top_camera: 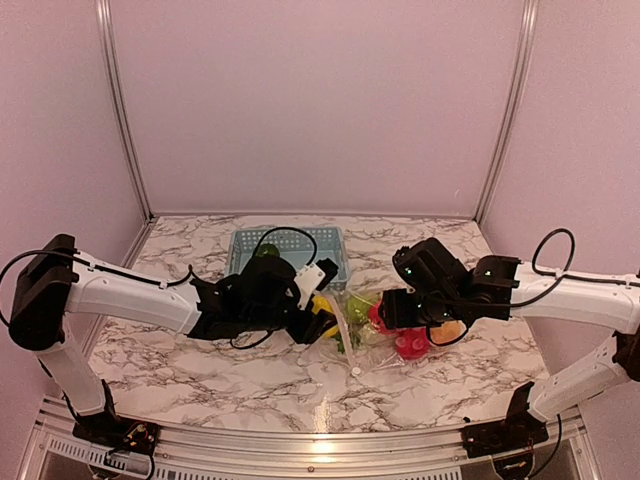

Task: Open the zip-top bag and remove the fake food
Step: Pick up the fake fruit from the zipper food storage bag, then place the fake fruit in the bin.

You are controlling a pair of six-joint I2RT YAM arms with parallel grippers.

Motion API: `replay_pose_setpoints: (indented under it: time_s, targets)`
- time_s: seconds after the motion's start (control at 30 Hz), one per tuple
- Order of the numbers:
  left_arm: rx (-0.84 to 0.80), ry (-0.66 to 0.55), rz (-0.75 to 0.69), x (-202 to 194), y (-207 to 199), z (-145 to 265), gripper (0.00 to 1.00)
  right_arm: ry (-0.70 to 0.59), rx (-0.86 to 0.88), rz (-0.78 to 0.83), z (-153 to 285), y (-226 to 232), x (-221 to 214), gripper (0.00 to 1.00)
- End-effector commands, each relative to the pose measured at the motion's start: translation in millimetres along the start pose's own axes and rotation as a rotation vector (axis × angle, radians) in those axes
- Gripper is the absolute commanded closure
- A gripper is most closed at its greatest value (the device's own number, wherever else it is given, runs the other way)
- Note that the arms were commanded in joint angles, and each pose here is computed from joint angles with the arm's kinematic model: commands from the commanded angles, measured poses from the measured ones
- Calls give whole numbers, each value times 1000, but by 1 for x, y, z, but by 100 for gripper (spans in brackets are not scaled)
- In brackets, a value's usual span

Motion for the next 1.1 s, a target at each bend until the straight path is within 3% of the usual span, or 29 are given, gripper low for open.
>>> replay_pose_setpoints:
  time_s: [0.0,0.53,0.8,1.07]
  targets:
    - [61,-22,19,10,18,21,66,-53,10,-13,10,4,20,37]
    - [332,-7,151,17,115,51,64,-85,36,-5,13,3,36,36]
    - [483,123,267,-14,177,37,64,-109,41,-15,19,0,39,36]
    - [539,240,322,-45,213,12,63,-126,40,-22,23,-2,42,36]
Point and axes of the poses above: each gripper's point midway between its finger pads, its own z axis back along the fingers, its own y axis along the line the jaws close on, x = y × z, the point moved 2 cm from there along z, back along the fingers, and after that the axes turned 12 degrees about -z, right-handed, at the moved point
